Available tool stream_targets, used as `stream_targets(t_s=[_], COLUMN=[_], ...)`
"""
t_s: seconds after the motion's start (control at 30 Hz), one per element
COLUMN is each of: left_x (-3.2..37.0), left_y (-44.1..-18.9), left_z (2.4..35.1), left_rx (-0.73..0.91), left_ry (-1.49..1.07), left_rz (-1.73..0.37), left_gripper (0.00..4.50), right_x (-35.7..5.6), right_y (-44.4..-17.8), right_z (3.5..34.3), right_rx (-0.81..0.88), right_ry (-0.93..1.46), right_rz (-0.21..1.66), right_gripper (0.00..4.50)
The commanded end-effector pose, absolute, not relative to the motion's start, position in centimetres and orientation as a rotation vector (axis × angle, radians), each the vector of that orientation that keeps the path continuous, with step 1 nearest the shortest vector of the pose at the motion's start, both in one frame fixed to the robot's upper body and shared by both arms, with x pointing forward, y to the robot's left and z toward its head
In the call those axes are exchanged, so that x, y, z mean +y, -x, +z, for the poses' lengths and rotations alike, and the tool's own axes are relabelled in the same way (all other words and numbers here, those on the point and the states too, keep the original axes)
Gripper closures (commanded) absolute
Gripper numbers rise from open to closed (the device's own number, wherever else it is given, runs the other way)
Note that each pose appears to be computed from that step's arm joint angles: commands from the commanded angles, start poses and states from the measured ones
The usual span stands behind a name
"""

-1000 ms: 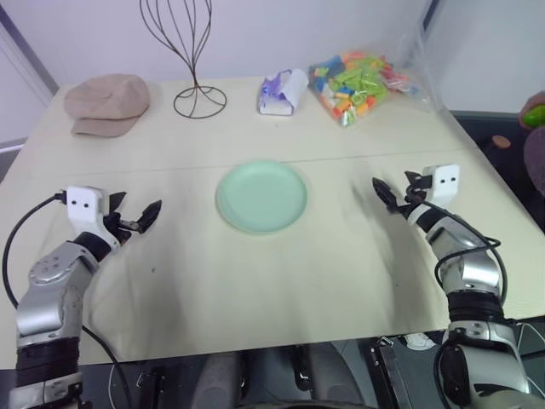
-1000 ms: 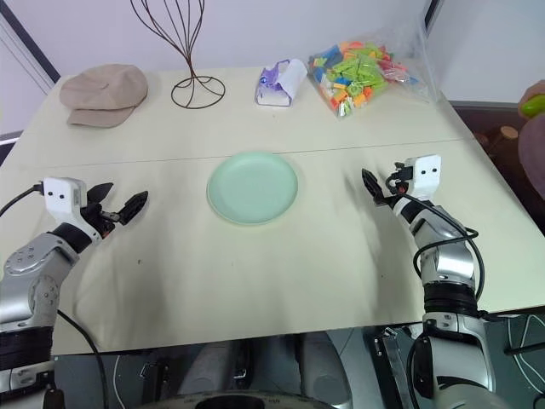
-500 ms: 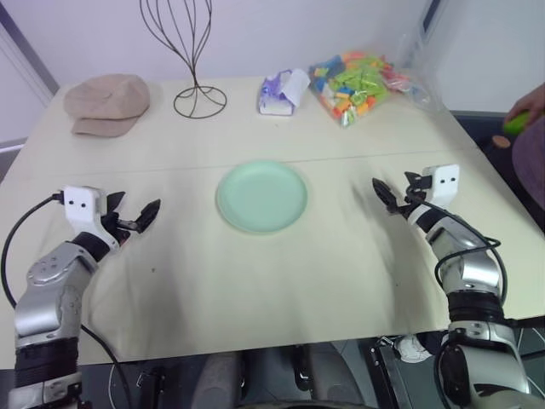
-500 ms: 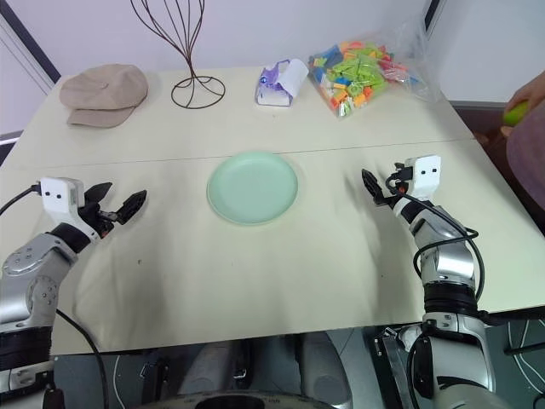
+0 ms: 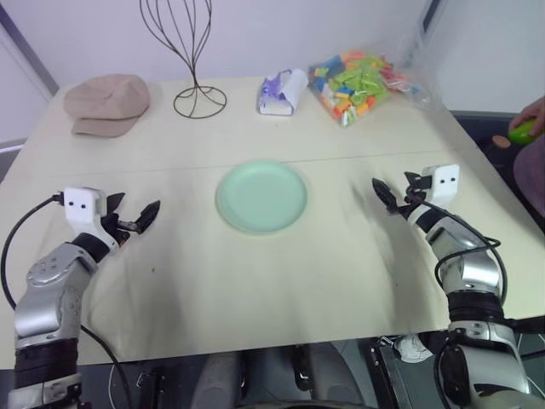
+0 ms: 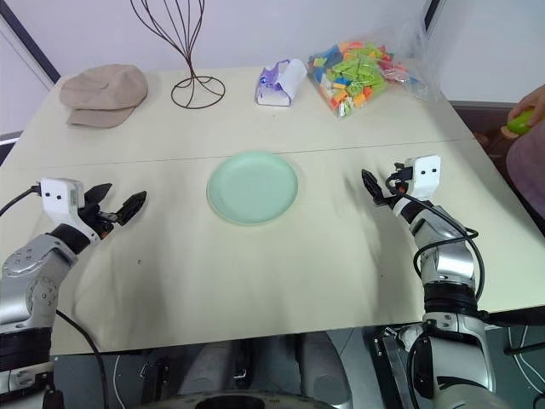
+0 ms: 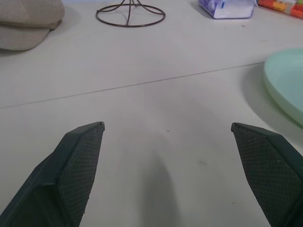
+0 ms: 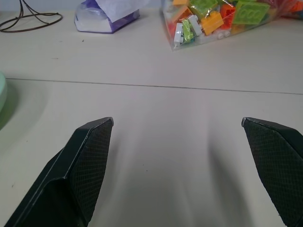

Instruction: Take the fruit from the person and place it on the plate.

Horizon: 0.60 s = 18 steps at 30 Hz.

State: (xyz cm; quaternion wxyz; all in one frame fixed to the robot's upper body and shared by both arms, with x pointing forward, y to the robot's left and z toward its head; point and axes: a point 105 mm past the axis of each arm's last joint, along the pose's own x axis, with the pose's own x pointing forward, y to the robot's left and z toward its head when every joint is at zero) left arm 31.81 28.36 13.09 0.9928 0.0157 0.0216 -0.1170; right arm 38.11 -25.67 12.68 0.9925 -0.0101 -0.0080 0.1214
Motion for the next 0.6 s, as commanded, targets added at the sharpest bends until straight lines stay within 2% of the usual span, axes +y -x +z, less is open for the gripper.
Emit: stream_targets(t_s=[0.03,0.6], left_x=[28.88,29.11], left_y=[-31.58,-31.63], left_z=[14.72,14.59], left_rx=[-0.010,-0.003], left_ry=[-0.066,-0.077], left_rz=[-0.223,-0.224], left_gripper=[0.00,0.00], right_x=[-25.59,-25.47], right_y=[-38.12,-38.27], right_z=[14.17,14.15], right_rx=[-0.061,-0.064], right_ry=[0.048,0.047], right_rz=[0.252,0.252], right_gripper=[0.05,0.05])
